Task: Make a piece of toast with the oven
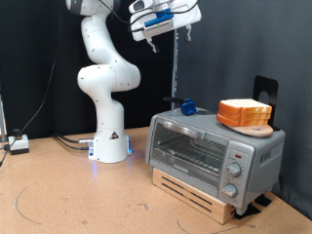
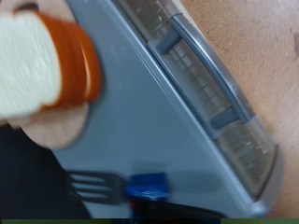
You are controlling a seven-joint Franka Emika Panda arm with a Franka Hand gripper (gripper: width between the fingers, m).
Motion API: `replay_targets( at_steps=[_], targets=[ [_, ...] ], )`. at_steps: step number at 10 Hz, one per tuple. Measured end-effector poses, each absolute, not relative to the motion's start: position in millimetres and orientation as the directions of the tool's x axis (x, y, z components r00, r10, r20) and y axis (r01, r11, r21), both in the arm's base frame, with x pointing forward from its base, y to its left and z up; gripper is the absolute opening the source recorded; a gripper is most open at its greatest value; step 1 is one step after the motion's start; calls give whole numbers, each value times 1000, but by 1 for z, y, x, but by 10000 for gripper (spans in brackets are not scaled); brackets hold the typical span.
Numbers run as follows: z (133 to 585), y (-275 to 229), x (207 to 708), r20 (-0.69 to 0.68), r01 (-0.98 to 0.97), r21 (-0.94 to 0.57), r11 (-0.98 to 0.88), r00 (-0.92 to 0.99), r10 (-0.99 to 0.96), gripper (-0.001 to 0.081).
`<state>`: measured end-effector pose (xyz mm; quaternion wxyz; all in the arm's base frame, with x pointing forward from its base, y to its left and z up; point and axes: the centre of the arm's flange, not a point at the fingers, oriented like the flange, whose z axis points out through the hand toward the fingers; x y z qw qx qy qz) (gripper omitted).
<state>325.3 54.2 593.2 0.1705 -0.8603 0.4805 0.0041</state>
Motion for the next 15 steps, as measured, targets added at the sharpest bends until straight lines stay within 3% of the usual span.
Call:
replay_targets(
  at_steps=[2, 4, 8, 11, 15],
  targets=[
    [570, 44, 327, -55, -701, -297, -648, 690, -722, 809],
    [572, 47, 326, -88, -684, -326, -652, 709, -700, 809],
    [558, 49, 328, -215, -430, -322, -843, 901, -377, 809],
    [550, 54, 338, -116, -443, -377, -813, 894, -433, 809],
    [489, 58, 362, -176, -480, -306, -822, 877, -446, 809]
  ],
)
